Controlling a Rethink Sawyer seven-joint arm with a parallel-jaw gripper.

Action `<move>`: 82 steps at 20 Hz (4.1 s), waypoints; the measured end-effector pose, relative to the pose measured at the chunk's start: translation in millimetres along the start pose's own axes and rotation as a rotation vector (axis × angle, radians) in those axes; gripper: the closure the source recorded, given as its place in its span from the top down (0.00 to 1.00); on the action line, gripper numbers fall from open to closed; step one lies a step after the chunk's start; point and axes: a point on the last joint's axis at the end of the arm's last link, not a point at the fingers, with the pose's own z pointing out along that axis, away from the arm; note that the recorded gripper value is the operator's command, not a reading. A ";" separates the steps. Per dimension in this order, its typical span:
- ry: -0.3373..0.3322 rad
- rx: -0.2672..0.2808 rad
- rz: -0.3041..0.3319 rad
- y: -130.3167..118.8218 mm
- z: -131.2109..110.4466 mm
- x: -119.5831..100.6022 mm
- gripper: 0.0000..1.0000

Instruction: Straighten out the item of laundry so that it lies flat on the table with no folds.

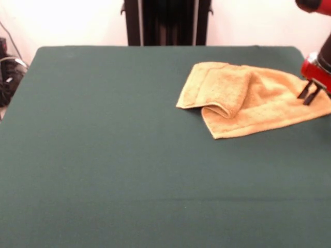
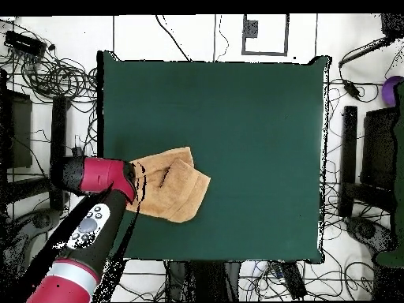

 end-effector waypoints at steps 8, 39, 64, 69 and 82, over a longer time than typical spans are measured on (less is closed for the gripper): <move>-0.024 -0.009 0.025 9.0 -3.5 -2.6 1.00; -0.046 -0.099 0.274 -249.1 -48.7 -134.2 1.00; 0.084 -0.025 0.034 -248.1 -12.6 -59.7 1.00; 0.125 0.035 0.000 -255.2 -46.8 -66.2 1.00; -0.033 -0.064 -0.004 -248.6 -31.2 -133.7 1.00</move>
